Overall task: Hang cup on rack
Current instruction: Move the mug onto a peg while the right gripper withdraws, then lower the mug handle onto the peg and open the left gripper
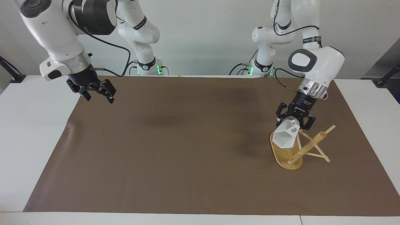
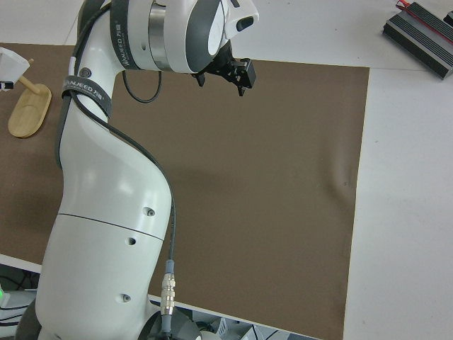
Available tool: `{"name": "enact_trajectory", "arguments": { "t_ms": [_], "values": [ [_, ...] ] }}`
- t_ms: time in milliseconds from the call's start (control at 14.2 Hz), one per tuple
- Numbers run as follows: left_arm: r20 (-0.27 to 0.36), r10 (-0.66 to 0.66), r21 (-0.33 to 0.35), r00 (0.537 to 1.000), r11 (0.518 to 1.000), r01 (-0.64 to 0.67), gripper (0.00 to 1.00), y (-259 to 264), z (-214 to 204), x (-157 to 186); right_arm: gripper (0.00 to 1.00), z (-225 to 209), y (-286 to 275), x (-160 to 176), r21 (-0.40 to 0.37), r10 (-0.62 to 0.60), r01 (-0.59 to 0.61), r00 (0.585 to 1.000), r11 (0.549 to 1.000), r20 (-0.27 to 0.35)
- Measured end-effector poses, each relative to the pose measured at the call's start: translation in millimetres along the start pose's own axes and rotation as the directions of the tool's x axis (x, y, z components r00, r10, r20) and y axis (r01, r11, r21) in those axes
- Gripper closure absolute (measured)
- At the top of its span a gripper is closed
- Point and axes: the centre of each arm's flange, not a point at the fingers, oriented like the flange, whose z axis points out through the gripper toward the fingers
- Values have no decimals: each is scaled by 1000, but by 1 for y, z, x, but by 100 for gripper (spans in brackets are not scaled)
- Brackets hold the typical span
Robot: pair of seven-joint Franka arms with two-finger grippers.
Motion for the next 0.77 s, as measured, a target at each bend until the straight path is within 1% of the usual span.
{"name": "enact_trajectory", "arguments": {
  "t_ms": [141, 352, 493, 775],
  "values": [
    [-2, -30, -3, 1000, 1000, 30, 24, 2, 2, 1, 0, 0, 16, 1, -10, -7, 7, 1000, 1000, -1],
    [12, -65, -25, 998, 998, 66, 24, 6, 3, 2, 0, 2, 32, 3, -14, 10, -10, 1000, 1000, 0],
    [16, -92, -29, 996, 995, 93, 24, 8, 3, 2, 0, 9, 37, 5, -14, 17, -17, 1000, 1000, -6],
    [28, -142, -43, 989, 989, 143, 24, 12, 2, 2, 0, 27, 42, 6, -18, 26, -26, 1000, 999, 9]
  ]
}}
